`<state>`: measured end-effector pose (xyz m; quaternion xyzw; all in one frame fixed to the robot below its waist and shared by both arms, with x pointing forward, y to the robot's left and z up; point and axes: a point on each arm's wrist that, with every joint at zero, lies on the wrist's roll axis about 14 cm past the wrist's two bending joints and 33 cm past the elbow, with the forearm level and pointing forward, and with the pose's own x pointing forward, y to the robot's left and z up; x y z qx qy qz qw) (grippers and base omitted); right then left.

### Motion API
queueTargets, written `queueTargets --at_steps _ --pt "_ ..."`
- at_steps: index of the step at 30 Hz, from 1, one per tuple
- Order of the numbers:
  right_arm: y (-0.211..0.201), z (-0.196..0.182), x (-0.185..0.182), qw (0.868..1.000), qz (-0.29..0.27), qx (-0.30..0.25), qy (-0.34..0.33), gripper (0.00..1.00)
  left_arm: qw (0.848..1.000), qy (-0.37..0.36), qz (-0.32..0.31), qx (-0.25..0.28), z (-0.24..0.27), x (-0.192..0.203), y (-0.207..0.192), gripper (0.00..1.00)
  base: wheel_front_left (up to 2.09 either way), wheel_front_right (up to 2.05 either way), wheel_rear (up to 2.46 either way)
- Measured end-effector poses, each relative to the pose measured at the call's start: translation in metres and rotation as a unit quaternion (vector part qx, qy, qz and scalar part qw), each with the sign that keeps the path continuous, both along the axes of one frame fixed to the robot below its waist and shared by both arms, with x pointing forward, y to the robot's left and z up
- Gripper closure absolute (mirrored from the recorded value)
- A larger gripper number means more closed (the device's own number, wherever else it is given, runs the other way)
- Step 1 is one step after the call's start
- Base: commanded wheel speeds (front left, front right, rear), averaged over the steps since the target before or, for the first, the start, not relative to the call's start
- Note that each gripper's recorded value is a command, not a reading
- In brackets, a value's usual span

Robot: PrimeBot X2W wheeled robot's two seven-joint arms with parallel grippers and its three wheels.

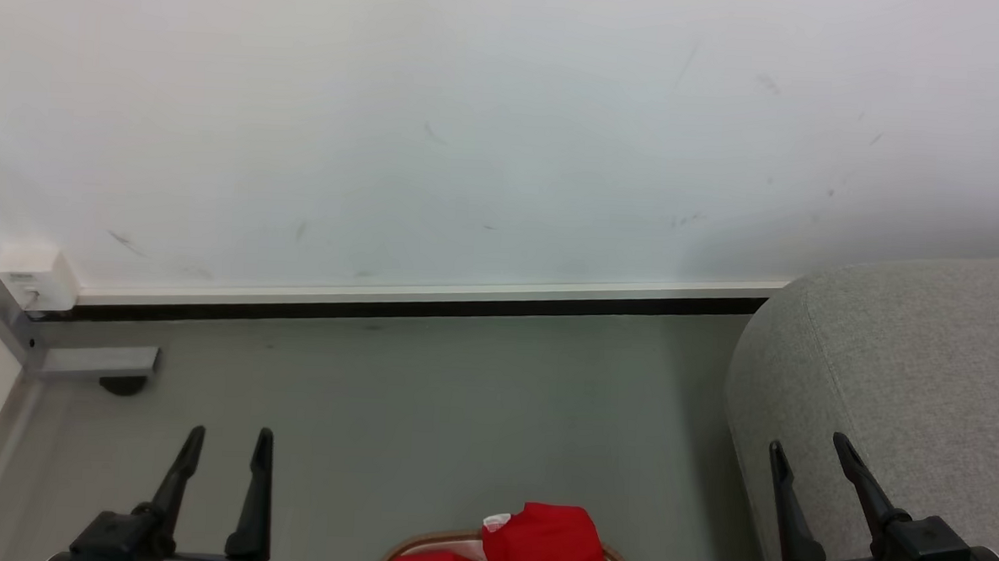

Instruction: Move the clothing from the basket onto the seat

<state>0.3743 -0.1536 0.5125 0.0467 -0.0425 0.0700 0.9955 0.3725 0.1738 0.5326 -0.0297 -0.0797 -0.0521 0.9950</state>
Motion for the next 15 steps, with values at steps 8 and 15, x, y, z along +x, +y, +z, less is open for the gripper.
queueTargets --at_steps 8,15 --pt "-0.0001 -0.0003 0.0001 1.000 0.000 0.001 0.001 0.00 1.000 0.003 0.001 -0.003 -0.0020 0.0002 0.0006 0.00 0.00 0.00 0.00" --pt "0.0000 -0.0005 -0.0001 1.000 0.000 0.003 0.001 0.00 1.000 0.003 0.000 -0.005 -0.0019 0.0004 -0.0002 0.00 0.00 0.00 0.00"
